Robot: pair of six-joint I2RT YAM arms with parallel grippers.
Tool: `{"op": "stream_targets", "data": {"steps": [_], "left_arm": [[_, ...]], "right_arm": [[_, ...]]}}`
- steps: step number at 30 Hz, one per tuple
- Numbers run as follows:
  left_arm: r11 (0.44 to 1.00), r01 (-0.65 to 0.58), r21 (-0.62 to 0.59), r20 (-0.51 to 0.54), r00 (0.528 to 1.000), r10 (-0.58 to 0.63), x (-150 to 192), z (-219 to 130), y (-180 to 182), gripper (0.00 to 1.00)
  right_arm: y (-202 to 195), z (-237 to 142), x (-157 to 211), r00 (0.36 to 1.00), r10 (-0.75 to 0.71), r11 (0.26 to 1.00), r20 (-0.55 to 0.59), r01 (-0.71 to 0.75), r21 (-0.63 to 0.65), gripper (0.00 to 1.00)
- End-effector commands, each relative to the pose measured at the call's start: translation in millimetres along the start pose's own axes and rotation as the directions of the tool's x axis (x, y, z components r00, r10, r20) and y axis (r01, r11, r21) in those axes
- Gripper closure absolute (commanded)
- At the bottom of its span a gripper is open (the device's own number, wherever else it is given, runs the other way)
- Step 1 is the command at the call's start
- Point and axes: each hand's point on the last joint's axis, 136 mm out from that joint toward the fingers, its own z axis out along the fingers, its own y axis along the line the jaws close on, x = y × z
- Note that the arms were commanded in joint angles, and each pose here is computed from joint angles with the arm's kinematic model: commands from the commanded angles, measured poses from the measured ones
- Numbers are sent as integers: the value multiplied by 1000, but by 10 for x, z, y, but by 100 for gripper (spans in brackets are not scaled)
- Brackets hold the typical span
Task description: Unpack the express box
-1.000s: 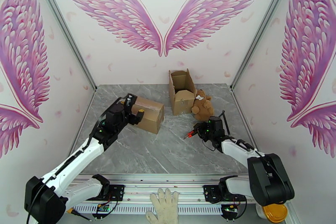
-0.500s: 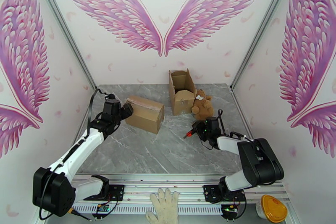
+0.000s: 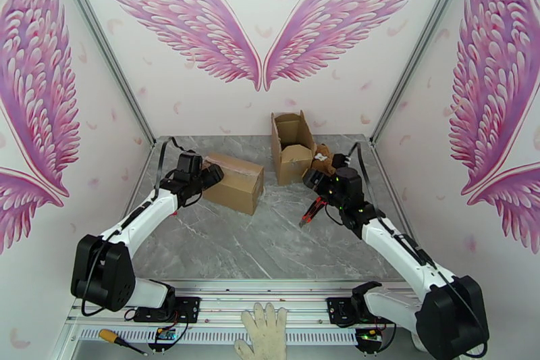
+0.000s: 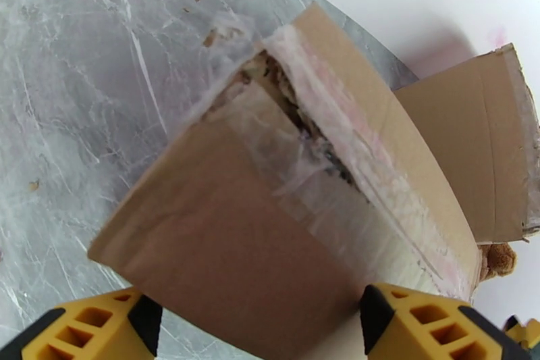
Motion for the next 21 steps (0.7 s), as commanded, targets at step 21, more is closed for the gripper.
{"op": "stream_targets", "data": {"steps": [21], "left_arm": [[982,-167,83,-150,972,178,-111,133,-224,22]], "right_arm": [[1178,1636,818,740,-490,871,-460,433,-232,21]]}}
